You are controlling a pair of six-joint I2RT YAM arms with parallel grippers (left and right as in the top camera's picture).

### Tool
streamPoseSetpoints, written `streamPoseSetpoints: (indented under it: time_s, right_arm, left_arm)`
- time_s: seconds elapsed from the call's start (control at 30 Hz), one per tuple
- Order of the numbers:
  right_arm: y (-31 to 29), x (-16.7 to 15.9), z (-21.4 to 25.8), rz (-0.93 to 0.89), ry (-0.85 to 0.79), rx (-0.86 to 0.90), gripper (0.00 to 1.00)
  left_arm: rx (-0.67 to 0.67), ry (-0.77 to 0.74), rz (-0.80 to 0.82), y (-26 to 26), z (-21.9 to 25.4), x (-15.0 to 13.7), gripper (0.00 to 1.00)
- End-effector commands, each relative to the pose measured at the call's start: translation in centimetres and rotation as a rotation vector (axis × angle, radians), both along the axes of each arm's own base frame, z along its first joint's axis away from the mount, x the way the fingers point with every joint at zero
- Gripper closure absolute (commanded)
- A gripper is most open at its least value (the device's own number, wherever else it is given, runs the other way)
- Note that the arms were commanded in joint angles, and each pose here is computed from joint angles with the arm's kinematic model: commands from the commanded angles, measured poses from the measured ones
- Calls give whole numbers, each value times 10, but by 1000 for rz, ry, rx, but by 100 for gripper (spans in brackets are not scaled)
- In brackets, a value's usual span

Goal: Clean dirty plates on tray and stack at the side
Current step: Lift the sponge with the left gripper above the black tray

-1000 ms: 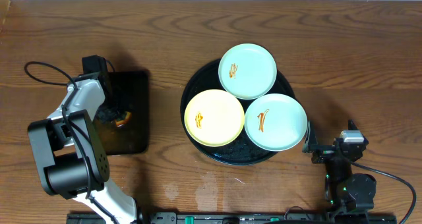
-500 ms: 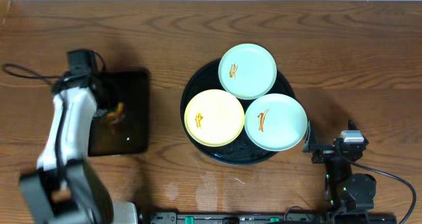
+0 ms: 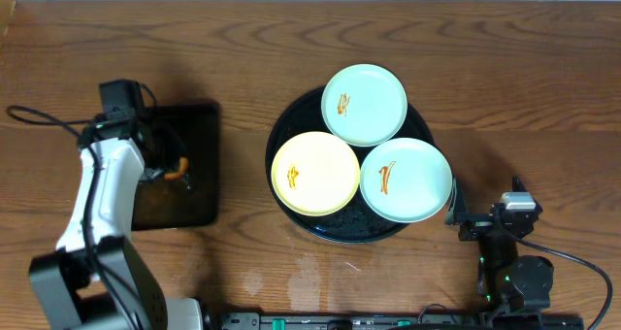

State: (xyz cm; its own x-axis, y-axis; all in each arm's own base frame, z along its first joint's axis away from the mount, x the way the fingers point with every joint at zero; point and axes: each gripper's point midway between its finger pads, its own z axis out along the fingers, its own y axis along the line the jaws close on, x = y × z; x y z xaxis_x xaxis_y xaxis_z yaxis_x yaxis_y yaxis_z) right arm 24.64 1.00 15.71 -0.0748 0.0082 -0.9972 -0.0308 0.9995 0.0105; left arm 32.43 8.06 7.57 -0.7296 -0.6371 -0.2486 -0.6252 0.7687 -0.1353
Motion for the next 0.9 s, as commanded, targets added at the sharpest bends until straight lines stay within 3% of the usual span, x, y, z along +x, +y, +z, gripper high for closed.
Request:
streamPoseSetpoints:
  time_s: [0.0, 0.23, 0.3, 0.53, 0.63, 0.77, 0.87]
  right_arm:
    - [0, 0, -1, 0, 4, -10, 1]
    - [0, 0, -1, 0, 4, -10, 1]
    - [0, 0, -1, 1, 4, -10, 1]
    - [0, 0, -1, 0, 4, -10, 1]
    - [0, 0, -1, 0, 4, -10, 1]
    - [0, 0, -1, 0, 4, -10, 1]
    - [0, 0, -1, 1, 4, -10, 1]
  left_arm:
    - [6, -59, -47, -1, 20, 10, 92]
    - [29, -318, -80, -7, 100, 26, 92]
    - [64, -331, -66, -2, 106, 23, 93]
    - [-2, -121, -18, -4, 14, 8, 92]
    - [-17, -73, -58, -7, 0, 7, 93]
    - [17, -151, -89, -3, 33, 20, 93]
    - [64, -304, -92, 0, 93, 33, 93]
